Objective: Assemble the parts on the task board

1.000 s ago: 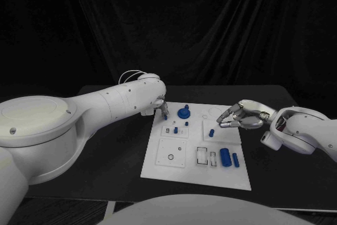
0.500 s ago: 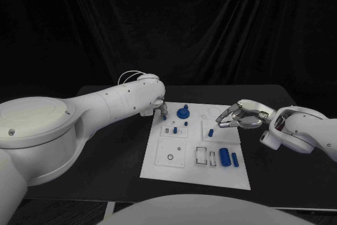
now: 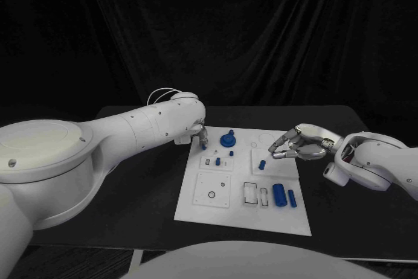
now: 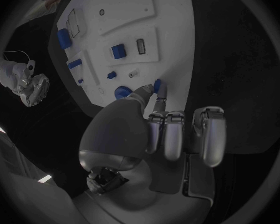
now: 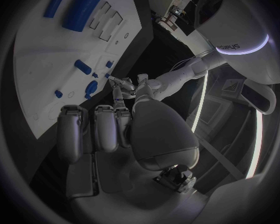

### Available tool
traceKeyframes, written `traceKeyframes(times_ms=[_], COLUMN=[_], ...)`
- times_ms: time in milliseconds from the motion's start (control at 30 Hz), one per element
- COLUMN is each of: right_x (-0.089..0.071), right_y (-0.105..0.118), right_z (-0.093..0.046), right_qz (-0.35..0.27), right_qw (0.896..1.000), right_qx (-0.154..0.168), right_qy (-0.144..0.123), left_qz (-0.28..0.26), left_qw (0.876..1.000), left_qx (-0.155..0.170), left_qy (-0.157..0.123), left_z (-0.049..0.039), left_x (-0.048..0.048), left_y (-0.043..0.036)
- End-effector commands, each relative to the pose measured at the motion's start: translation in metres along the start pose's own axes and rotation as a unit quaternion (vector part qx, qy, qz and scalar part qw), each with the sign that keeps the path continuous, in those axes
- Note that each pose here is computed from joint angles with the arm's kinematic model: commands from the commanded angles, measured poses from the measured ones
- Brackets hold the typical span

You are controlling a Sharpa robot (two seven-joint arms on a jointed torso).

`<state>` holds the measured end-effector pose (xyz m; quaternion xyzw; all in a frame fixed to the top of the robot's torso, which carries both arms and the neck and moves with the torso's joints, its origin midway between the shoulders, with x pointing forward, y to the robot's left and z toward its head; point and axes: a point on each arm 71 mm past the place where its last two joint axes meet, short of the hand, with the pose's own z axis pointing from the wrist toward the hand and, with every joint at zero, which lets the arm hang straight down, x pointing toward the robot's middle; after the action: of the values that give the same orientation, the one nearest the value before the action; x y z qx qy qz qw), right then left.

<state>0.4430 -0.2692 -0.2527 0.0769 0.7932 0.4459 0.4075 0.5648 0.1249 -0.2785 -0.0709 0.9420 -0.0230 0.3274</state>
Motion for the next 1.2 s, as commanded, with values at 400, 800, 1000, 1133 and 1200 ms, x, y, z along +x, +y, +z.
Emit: traceKeyframes(times_ms=[400, 800, 1000, 1133, 1200], right_x=[0.0, 0.0, -0.001, 0.0, 0.001], right_y=[-0.003, -0.004, -0.005, -0.005, -0.004], right_z=[0.0, -0.002, -0.004, -0.004, -0.004], right_qz=[0.003, 0.003, 0.003, 0.004, 0.005], right_qw=[1.0, 1.0, 1.0, 1.0, 1.0], right_qx=[0.01, 0.014, 0.018, 0.019, 0.019], right_qy=[0.008, 0.005, 0.004, 0.006, 0.008], left_qz=[-0.005, -0.019, -0.059, -0.061, -0.062], left_qw=[1.0, 0.999, 0.998, 0.998, 0.998], left_qx=[-0.009, 0.009, 0.023, 0.029, 0.032], left_qy=[-0.02, -0.036, -0.017, -0.006, -0.004], left_z=[-0.0151, -0.0446, -0.0543, -0.0602, -0.0622], left_x=[-0.0019, -0.0106, -0.0063, -0.0023, -0.0008], left_y=[0.0006, 0.007, 0.0126, 0.0137, 0.014])
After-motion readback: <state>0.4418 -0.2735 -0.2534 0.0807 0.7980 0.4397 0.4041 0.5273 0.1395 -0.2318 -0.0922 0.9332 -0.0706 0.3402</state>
